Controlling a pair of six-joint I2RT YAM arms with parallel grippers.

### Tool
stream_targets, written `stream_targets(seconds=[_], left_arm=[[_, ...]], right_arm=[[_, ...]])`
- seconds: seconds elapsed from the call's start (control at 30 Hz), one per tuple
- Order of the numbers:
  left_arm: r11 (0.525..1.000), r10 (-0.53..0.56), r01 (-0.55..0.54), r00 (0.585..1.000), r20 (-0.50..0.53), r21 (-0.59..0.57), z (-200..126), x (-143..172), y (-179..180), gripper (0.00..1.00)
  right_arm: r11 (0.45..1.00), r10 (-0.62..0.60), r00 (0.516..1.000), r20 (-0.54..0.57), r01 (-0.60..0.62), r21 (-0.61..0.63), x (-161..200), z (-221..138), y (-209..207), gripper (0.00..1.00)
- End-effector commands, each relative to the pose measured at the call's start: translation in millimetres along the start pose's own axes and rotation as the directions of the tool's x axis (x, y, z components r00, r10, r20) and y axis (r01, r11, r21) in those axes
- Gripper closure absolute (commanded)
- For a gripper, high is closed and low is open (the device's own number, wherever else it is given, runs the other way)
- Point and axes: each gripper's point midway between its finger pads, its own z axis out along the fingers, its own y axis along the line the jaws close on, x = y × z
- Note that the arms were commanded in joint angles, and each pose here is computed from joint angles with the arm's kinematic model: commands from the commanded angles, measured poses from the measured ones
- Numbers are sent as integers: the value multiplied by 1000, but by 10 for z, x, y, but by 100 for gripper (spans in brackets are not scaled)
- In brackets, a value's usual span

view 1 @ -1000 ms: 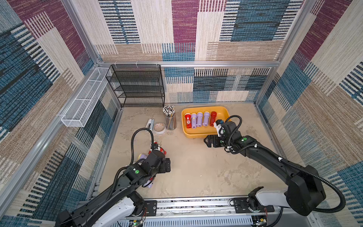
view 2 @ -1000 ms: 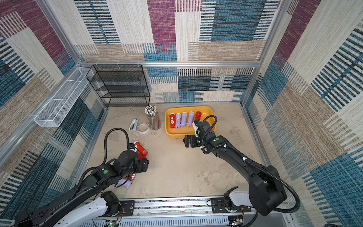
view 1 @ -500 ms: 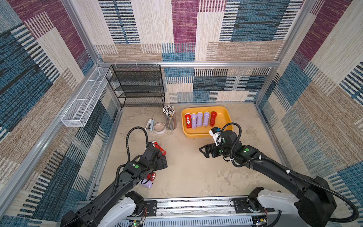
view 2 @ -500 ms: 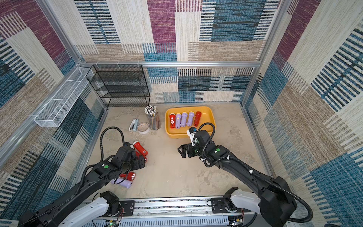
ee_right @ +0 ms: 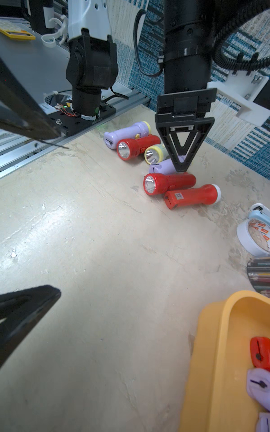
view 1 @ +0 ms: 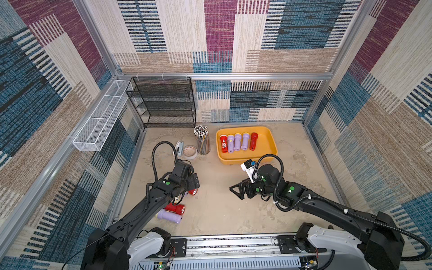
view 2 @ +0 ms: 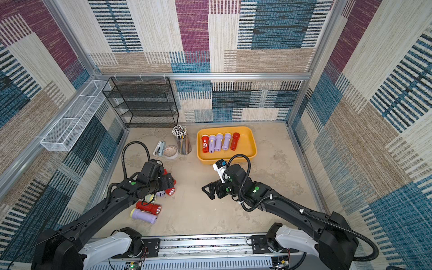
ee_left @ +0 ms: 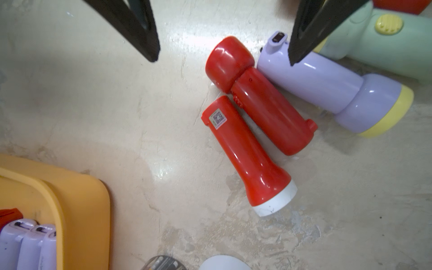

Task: Put the flashlights into the storage boxes
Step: Pick up the flashlight from the center of the board.

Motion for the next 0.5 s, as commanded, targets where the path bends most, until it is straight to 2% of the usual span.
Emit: stream_targets(seconds=[0.0,0.47], left_arm=[[999,12,-12,1000,16,33,63,-119,-108,15],[1000,-8,7,998,-61,-22,534,-150,-80,26]], right_arm=[[1000,6,998,59,-6,11,-116,-32,-3,0],[999,5,999,52,-8,54,-34,15,-126,0]])
